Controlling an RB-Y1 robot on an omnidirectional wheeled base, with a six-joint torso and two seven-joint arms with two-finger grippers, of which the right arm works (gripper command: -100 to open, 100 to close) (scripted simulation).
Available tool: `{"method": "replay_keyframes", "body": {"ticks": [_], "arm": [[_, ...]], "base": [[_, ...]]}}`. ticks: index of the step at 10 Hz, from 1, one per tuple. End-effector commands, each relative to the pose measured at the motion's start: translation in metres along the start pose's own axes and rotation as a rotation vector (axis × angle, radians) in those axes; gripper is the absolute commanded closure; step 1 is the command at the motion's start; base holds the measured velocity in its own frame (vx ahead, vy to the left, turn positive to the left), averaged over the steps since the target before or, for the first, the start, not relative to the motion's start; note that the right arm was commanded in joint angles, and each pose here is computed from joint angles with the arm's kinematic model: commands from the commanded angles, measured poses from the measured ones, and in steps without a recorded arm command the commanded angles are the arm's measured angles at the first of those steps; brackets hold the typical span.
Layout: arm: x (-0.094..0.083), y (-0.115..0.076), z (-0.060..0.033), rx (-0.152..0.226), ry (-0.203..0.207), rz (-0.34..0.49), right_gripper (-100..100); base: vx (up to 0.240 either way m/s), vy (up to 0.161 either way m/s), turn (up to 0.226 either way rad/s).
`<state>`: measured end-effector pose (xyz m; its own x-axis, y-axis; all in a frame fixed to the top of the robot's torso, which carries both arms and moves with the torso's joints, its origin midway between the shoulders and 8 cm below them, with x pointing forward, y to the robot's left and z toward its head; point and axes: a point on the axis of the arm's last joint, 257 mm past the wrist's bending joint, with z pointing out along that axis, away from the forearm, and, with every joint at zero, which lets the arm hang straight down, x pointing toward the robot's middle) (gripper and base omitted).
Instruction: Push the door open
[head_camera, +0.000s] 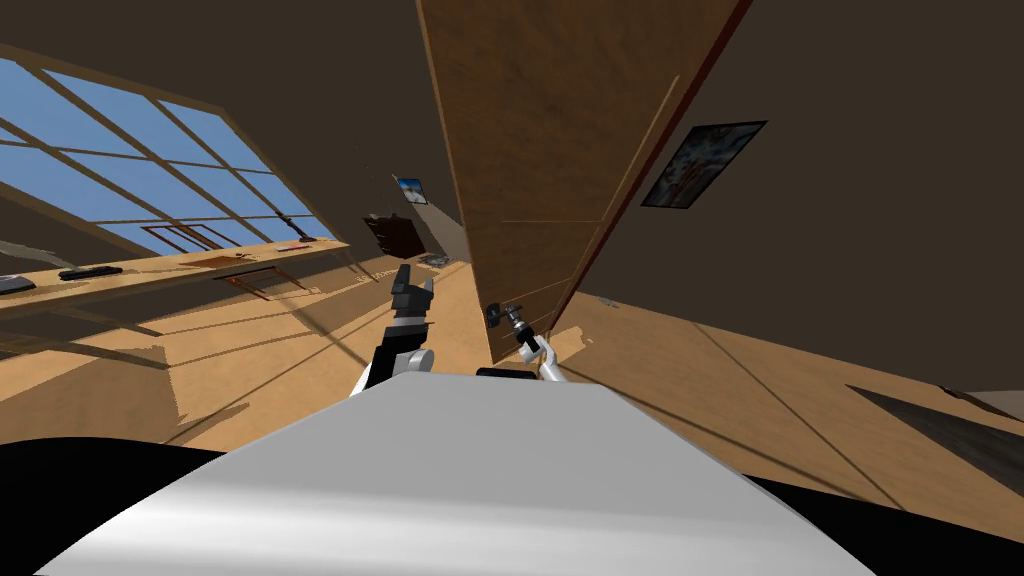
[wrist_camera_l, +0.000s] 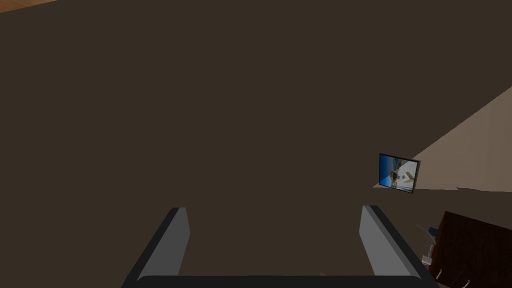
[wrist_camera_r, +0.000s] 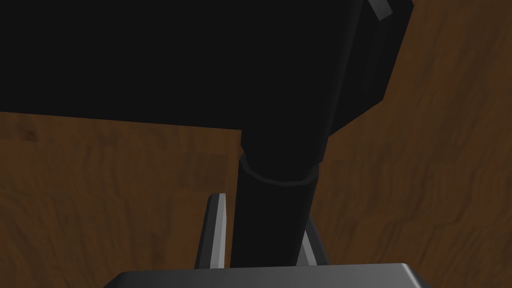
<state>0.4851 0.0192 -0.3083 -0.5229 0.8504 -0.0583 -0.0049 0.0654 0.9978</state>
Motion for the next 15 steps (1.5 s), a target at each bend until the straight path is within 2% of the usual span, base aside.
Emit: {"method": "replay_keyframes", "body": {"ticks": [1,2,7,9,10,15], "arm": [[-0.018,-0.002,0.0014,0.008,-0.032,-0.01,100],[-0.028,-0.003,0.0007,0.008,-0.049,-0.012,100],[-0.05,-0.002,-0.0004,0.008,-0.09,-0.01,100],[-0.064,-0.001,-0.0007,0.004,-0.121,-0.004,100],[-0.064,-0.001,-0.0007,0.004,-0.121,-0.004,100],[-0.086,0.005,0.0007,-0.009,-0.179,0.025,100]], "base": [[0.114,0.155,-0.081],[0.104,0.148,-0.041],[0.08,0.122,-0.053],[0.093,0.17,-0.077],[0.086,0.135,-0.058],[0.074,0.149,-0.069]]}}
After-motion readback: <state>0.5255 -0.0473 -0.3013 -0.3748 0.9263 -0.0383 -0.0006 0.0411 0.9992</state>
